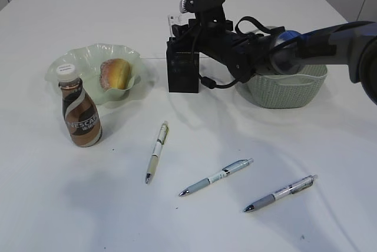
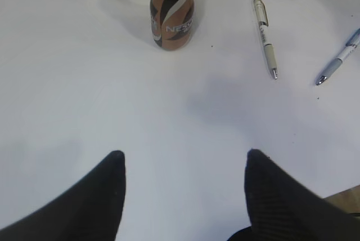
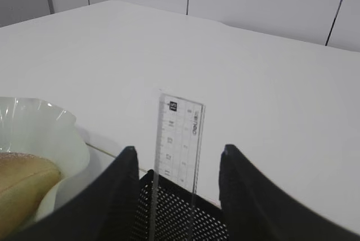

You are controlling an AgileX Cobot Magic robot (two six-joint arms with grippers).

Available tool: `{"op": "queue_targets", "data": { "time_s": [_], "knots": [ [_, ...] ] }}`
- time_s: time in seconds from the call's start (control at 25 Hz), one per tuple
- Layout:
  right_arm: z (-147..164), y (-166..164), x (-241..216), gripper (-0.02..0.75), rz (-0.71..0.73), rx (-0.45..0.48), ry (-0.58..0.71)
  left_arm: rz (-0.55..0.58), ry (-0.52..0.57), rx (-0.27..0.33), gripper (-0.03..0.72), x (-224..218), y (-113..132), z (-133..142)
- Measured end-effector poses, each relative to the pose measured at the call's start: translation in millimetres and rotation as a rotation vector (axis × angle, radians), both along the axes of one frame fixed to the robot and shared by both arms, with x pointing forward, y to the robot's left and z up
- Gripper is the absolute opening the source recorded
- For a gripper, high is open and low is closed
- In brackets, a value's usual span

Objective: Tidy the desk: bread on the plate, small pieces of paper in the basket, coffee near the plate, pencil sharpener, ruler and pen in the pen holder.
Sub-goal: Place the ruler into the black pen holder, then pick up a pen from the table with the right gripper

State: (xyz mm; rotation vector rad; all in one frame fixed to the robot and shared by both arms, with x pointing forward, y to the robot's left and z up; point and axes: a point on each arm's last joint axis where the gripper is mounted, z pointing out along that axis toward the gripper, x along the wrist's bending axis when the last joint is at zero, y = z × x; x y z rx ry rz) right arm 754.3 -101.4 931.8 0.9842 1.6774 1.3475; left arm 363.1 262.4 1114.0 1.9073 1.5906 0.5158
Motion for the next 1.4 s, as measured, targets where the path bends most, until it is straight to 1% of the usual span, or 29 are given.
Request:
{"op": "queue_targets", "data": {
  "time_s": [0.2, 0.32, 0.56, 0.6, 0.72, 0.76, 0.8, 0.88, 0.92, 1.04, 1.08, 1.2, 1.28, 1.32, 1.4],
  "knots": [
    [-2, 0, 0, 0.376, -0.003, -0.008, 0.016, 0.0, 0.0, 0.0, 0.466, 0, 0, 0],
    [0, -2, -1, 0.376, -0.011, -0.029, 0.059, 0.0, 0.0, 0.0, 0.466, 0, 0, 0],
    [33, -5, -6, 0.375, -0.025, -0.041, 0.072, 0.0, 0.0, 0.0, 0.466, 0, 0, 0],
    [45, -6, -8, 0.375, -0.03, -0.046, 0.077, 0.0, 0.0, 0.0, 0.466, 0, 0, 0],
    [63, -10, -14, 0.375, -0.046, -0.053, 0.117, 0.0, 0.0, 0.0, 0.466, 0, 0, 0],
    [63, -10, -14, 0.375, -0.046, -0.053, 0.117, 0.0, 0.0, 0.0, 0.466, 0, 0, 0],
    [73, -12, -18, 0.375, -0.059, -0.052, 0.15, 0.0, 0.0, 0.0, 0.466, 0, 0, 0],
    [73, -12, -18, 0.375, -0.059, -0.052, 0.15, 0.0, 0.0, 0.0, 0.466, 0, 0, 0],
    [91, -17, -27, 0.374, -0.088, -0.054, 0.228, 0.0, 0.0, 0.0, 0.466, 0, 0, 0],
    [104, -23, -37, 0.374, -0.12, -0.05, 0.332, 0.0, 0.0, 0.0, 0.466, 0, 0, 0],
    [104, -23, -38, 0.374, -0.121, -0.052, 0.338, 0.0, 0.0, 0.0, 0.466, 0, 0, 0],
    [120, -29, -53, 0.374, -0.153, -0.066, 0.493, 0.0, 0.002, 0.001, 0.466, 0, 0, 0],
    [121, -30, -54, 0.374, -0.156, -0.071, 0.506, 0.0, 0.004, 0.001, 0.466, 0, 0, 0],
    [129, -33, -63, 0.374, -0.168, -0.092, 0.594, 0.0, 0.008, 0.002, 0.466, -1, 0, 0],
    [136, -35, -70, 0.374, -0.177, -0.105, 0.668, 0.0, 0.015, 0.005, 0.466, -1, 0, -1]
  ]
}}
